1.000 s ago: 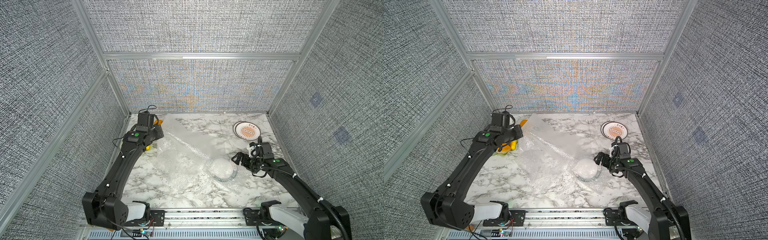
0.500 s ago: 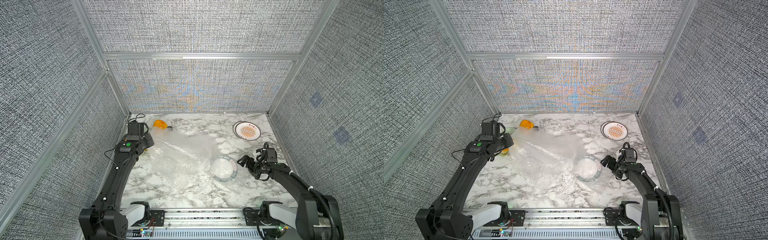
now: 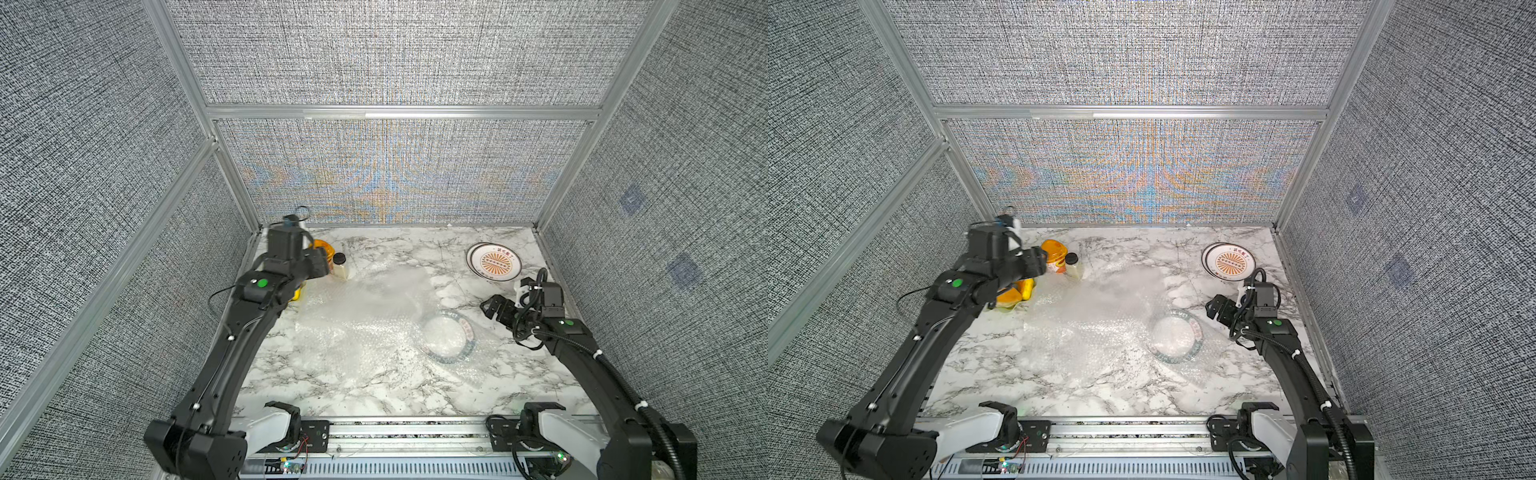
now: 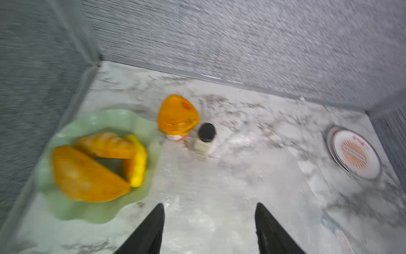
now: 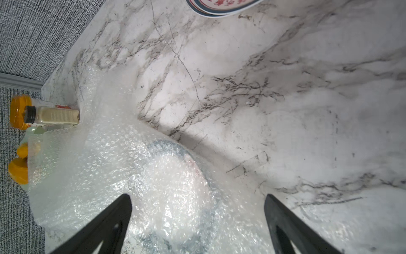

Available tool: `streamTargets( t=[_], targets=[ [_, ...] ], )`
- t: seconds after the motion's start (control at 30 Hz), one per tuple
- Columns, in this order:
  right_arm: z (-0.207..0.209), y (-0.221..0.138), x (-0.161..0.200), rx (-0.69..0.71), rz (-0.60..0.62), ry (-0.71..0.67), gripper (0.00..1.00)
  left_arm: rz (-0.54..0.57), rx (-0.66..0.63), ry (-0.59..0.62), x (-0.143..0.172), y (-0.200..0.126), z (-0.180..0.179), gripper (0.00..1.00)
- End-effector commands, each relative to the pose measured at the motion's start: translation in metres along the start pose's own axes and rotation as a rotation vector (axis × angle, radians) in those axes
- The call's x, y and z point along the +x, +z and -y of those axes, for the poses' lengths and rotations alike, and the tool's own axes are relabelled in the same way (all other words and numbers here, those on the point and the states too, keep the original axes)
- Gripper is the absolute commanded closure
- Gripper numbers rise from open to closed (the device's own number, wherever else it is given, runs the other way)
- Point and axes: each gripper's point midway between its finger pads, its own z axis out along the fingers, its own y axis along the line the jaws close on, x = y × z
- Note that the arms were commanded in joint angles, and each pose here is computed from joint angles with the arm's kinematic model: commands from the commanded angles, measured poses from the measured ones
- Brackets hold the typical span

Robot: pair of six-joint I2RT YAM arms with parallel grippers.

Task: Unpack dinner plates from bubble wrap
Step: Place the bubble wrap at the center of the board, then unwrap the bubble wrap at the center of the board.

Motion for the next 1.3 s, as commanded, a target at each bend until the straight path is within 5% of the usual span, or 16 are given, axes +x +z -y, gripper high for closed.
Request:
streamTargets(
  t=[0.0, 0.3, 0.57, 0.9, 1.27],
  targets=[
    [-0.007, 0.011, 0.004, -0.015, -0.066, -0.038, 0.04, -0.11, 0.176, 0.044, 0.034, 0.022, 0.058, 0.34],
    [-0.014, 0.06, 0.023, -0.091, -0.204, -0.015, 0.03, -0.447, 0.361, 0.177, 0.179, 0.07, 0.166, 0.35],
    [-0.015, 0.091, 0.01, -0.089, -0.237, -0.007, 0.04, -0.602, 0.405, 0.209, 0.277, 0.047, 0.205, 0.35],
    [-0.027, 0.106, 0.017, -0.165, -0.29, 0.004, 0.03, -0.671, 0.424, 0.084, 0.322, 0.051, 0.218, 0.21],
    [-0.011, 0.101, 0.027, -0.215, -0.311, 0.082, 0.01, -0.687, 0.343, 0.048, 0.329, 0.085, 0.231, 0.19]
  ],
)
